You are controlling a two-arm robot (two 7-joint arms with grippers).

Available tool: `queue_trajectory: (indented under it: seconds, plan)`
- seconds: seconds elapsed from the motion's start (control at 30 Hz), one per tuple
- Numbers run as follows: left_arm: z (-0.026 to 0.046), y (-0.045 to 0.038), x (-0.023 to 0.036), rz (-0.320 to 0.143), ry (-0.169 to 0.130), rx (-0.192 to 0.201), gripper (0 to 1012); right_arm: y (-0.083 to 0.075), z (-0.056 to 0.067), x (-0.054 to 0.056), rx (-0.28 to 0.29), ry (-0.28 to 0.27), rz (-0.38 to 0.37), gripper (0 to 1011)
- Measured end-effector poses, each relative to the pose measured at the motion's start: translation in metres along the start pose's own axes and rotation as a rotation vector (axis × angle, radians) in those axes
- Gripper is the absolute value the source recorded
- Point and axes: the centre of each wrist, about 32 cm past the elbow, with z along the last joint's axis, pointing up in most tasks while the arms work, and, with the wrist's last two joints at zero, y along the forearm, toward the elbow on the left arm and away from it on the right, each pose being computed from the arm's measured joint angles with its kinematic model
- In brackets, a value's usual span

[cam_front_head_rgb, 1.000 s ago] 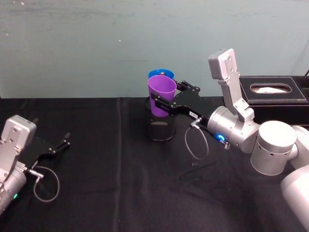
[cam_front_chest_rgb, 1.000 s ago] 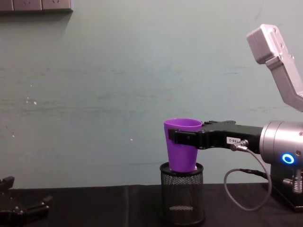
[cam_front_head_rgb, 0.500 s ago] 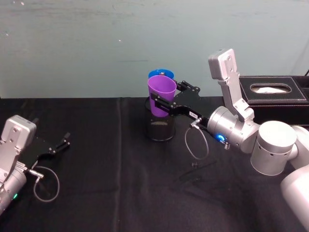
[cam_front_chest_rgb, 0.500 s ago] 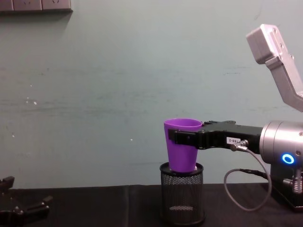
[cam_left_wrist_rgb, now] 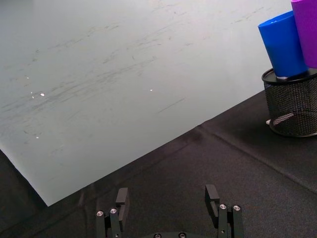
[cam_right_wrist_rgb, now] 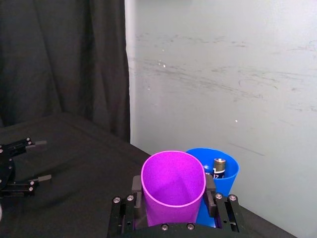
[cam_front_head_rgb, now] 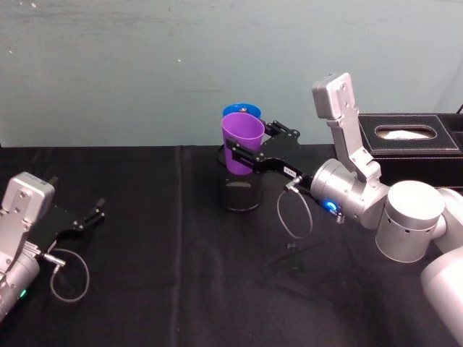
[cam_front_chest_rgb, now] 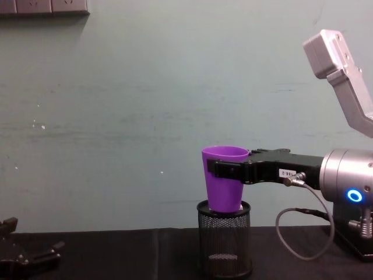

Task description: Pick up one cup with a gripper and tap it against the other cup.

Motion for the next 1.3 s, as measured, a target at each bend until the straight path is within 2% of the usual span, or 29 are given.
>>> queue_trajectory:
  seconds: [1.3]
  plan:
    - [0.0, 0.0, 0.0, 0.0, 0.0, 0.0, 1000, 0.0, 0.0, 0.0, 0.0, 0.0, 0.0, 723]
